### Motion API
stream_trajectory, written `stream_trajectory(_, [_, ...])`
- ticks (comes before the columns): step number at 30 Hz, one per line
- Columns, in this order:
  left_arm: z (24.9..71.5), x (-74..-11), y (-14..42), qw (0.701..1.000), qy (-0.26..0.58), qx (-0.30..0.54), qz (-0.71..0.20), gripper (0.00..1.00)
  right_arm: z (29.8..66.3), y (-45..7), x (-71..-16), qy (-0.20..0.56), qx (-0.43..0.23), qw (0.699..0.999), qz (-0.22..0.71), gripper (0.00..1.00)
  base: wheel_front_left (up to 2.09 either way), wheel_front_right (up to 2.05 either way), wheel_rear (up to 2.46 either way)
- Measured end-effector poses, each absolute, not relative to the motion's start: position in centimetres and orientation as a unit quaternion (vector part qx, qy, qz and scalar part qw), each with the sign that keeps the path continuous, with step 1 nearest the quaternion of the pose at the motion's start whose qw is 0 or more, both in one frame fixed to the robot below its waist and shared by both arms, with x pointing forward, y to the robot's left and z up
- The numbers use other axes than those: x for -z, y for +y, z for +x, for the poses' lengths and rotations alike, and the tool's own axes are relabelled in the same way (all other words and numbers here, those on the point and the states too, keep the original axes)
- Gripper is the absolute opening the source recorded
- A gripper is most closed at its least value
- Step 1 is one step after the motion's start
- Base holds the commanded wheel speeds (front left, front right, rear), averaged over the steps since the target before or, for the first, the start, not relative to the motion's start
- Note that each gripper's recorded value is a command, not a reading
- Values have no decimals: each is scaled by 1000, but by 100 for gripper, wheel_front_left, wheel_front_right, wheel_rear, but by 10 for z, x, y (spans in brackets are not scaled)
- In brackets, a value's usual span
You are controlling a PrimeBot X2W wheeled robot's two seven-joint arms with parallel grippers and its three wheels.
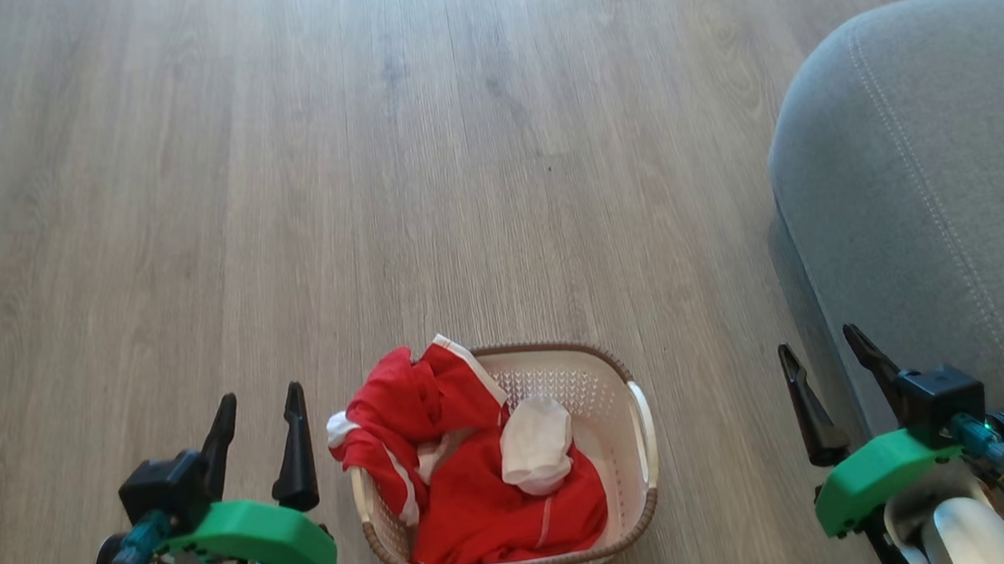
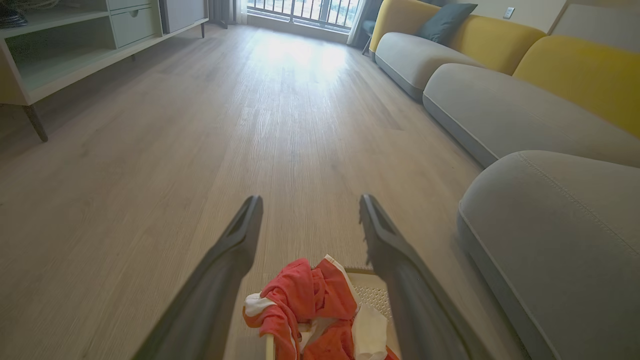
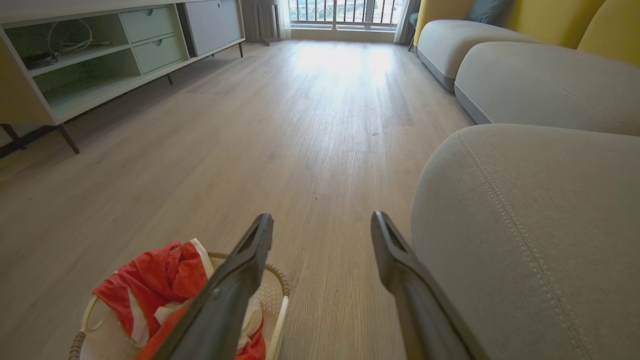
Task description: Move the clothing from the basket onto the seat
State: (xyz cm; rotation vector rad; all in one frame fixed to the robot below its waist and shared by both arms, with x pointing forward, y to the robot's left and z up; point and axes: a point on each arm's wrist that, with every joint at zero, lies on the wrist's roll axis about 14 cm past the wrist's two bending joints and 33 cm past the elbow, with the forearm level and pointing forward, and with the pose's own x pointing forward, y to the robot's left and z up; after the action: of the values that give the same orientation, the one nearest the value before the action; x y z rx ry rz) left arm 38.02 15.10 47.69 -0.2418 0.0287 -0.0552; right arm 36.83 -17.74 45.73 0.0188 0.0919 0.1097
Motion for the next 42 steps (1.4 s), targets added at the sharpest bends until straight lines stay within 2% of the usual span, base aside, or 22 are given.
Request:
stream_trajectory(6, [386, -466, 148, 992, 30, 30, -121, 100, 374, -179, -451, 55, -52, 997, 11, 100, 0, 0, 0])
stream_trajectory(16, [443, -452, 127, 992, 39, 58, -107, 100, 427, -184, -451, 43, -44, 998, 17, 100, 0, 0, 0])
stream_trajectory(26, [495, -350, 94, 982, 150, 102, -54, 100, 483, -188, -411, 63, -39, 997, 25, 100, 0, 0, 0])
stream_trajectory(34, [495, -258, 71, 955, 267, 130, -18, 100, 486, -199, -373, 103, -21, 994, 28, 100, 0, 0, 0])
stream_trajectory(42, [516, -220, 61, 942, 300, 145, 34, 100, 480, -215, -354, 126, 2, 992, 24, 100, 0, 0, 0])
